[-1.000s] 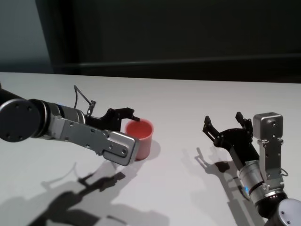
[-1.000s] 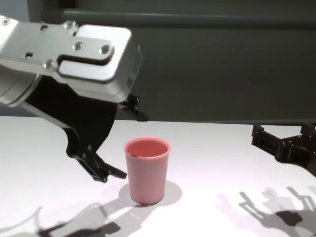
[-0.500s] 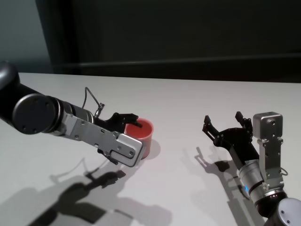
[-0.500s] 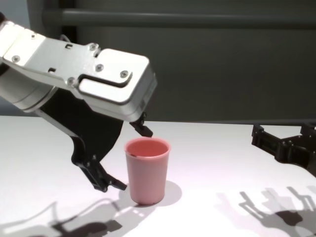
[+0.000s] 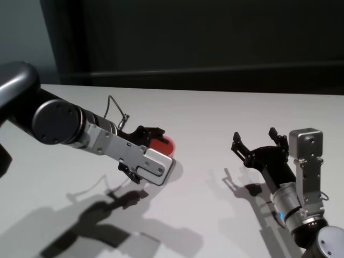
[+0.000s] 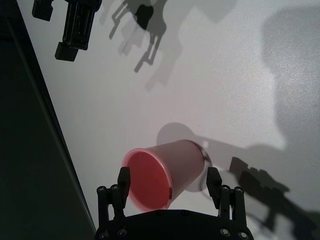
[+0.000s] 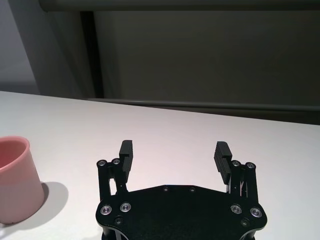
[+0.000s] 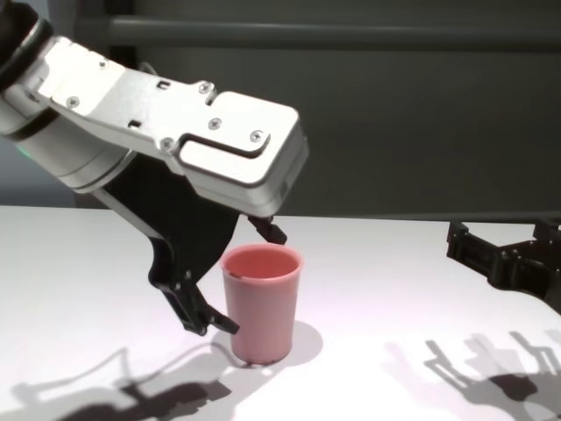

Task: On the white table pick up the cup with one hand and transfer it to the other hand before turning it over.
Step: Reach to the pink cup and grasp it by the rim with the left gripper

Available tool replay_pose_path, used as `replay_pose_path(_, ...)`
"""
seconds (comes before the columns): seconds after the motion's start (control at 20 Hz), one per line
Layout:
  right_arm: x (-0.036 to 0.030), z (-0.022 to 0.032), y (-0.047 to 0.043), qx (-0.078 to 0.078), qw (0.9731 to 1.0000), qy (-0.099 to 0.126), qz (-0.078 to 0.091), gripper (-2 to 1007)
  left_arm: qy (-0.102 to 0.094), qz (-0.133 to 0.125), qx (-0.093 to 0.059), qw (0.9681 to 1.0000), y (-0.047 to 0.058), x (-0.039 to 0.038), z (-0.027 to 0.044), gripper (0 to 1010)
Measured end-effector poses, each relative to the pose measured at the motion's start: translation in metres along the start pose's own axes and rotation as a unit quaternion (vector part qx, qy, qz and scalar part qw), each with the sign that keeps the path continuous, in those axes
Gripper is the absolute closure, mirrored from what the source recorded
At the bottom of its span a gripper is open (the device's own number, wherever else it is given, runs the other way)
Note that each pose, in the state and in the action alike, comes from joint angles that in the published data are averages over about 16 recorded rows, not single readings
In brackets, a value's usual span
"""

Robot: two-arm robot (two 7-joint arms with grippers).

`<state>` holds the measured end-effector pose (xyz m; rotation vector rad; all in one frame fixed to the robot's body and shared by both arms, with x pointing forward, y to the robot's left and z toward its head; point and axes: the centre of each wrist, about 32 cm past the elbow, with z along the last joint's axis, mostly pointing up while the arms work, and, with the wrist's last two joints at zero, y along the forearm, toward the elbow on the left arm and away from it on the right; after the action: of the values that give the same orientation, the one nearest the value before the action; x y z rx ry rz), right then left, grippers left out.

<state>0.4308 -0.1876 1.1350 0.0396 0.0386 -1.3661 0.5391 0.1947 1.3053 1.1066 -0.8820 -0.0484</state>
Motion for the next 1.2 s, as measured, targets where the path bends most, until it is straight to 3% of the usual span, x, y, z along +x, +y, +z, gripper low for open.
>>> replay_pose_path(0.55, 0.0, 0.0, 0.0, 0.0, 1.0, 0.0, 0.0, 3, -0.008, -0.027, 0.019, 0.9994, -0.014, 0.0099, -0.0051, 9)
replay_pose_path(0.95, 0.0, 0.0, 0.0, 0.0, 1.0, 0.0, 0.0, 3, -0.015, -0.04, 0.031, 0.9986, -0.023, 0.0114, -0.0085, 15)
replay_pose_path(1.2, 0.0, 0.0, 0.0, 0.0, 1.0, 0.0, 0.0, 3, -0.018, -0.046, 0.029, 0.9984, -0.028, 0.0108, -0.0094, 56)
